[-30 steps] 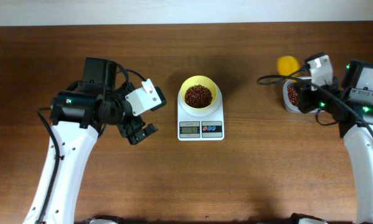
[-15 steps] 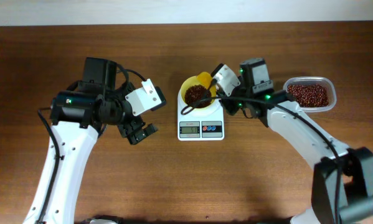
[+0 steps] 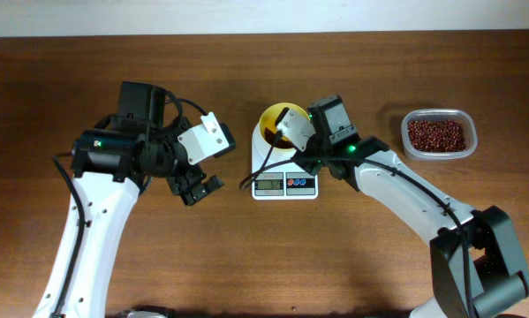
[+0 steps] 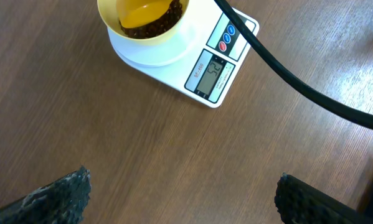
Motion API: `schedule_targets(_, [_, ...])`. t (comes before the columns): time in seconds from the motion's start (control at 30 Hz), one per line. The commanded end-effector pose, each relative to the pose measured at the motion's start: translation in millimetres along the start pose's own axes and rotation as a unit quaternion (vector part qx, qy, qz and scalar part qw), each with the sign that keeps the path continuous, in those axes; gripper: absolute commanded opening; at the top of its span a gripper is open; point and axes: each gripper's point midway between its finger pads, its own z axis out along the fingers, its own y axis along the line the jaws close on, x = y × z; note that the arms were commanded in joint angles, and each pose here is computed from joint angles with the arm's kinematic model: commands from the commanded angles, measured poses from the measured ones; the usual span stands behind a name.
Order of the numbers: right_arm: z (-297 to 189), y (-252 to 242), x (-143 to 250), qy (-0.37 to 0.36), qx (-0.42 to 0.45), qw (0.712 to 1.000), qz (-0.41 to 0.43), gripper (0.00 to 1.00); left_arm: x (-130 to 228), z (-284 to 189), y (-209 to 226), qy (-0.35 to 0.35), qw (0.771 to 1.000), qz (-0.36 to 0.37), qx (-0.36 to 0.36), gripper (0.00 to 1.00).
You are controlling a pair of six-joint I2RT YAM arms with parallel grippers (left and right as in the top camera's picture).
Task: Scoop item into bowl and weigh 50g on scale
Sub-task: 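Tip the scoop to add a small amount of beans to the bowl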
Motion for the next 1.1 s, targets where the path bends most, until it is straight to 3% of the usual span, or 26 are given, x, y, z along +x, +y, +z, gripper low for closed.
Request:
schedule_targets(0.0, [0,-9,-8,-0.008,0.023,0.999,-0.043,0.04,-1,-1,0,-0.003,1.000,-0.005,-0.001,0.99])
schedule_targets(0.1, [-6,-29,-6,0.009,0.076,0.995,-0.057,0.04,-1,-1,0,-0.003,1.000,-0.005,-0.001,0.99])
schedule_targets(0.47, [5,-11,15,0.041,0.030,0.998,-0.041,0.04,-1,-1,0,-0.003,1.000,-0.005,-0.001,0.99])
schedule_targets(0.77, [-2,-12,-16,-0.009,0.013,0.995,0.098,0.04,-1,-1,0,-0.003,1.000,-0.005,-0.001,0.99])
schedule_targets(0.83, [-5,-3,-23,-0.035,-0.045,0.989,0.134,0.04,-1,-1,0,-0.003,1.000,-0.005,-0.001,0.99])
schedule_targets(0.97, [-11,-20,-12,-0.042,-0.074,0.968,0.237,0.04,-1,-1,0,-0.003,1.000,-0.005,-0.001,0.99])
schedule_targets(1.07, [-16,-27,-10,-0.056,-0.094,0.963,0.247,0.04,-1,-1,0,-0.003,1.000,-0.005,-0.001,0.99])
